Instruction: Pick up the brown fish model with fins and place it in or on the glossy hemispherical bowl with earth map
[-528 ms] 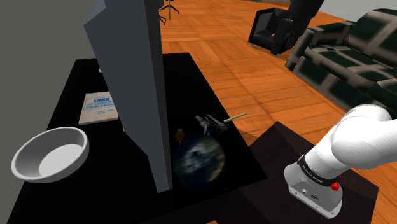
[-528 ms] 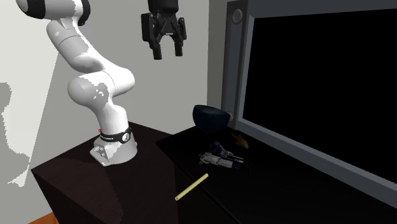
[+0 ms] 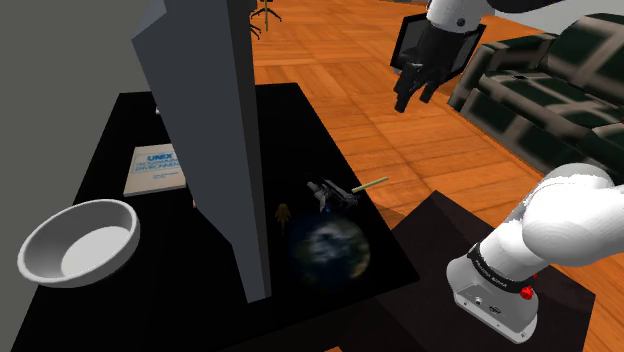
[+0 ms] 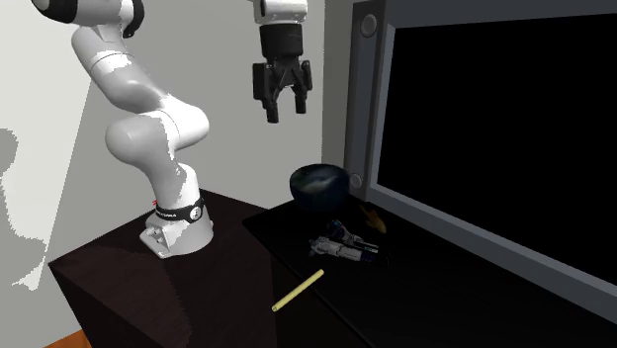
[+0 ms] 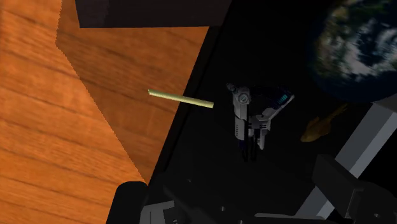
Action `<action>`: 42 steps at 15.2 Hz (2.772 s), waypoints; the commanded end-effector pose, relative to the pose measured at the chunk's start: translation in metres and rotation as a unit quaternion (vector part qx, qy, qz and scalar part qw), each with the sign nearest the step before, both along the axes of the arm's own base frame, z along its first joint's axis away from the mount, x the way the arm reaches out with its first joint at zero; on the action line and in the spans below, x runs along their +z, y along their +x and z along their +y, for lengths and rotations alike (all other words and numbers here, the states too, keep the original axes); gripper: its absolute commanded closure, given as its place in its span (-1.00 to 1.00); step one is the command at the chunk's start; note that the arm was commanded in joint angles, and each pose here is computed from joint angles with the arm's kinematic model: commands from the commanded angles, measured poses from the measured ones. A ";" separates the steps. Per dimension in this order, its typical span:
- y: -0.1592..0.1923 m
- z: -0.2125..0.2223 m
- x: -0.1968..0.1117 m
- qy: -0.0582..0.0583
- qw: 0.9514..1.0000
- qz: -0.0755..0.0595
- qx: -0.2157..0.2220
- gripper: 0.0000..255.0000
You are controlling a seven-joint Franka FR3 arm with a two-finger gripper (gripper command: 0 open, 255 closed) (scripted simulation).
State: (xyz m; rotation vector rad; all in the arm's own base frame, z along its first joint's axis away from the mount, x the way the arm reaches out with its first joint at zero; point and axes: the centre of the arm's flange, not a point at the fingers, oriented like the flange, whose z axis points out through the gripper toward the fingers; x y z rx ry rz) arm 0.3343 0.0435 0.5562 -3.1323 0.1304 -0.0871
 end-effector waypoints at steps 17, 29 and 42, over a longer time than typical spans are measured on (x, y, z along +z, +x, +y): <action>0.076 0.134 -0.179 0.025 0.997 0.010 -0.075 -1.00; 0.137 0.220 -0.294 0.042 0.991 0.017 -0.124 -1.00; 0.151 0.241 -0.357 0.045 0.990 0.018 -0.134 -1.00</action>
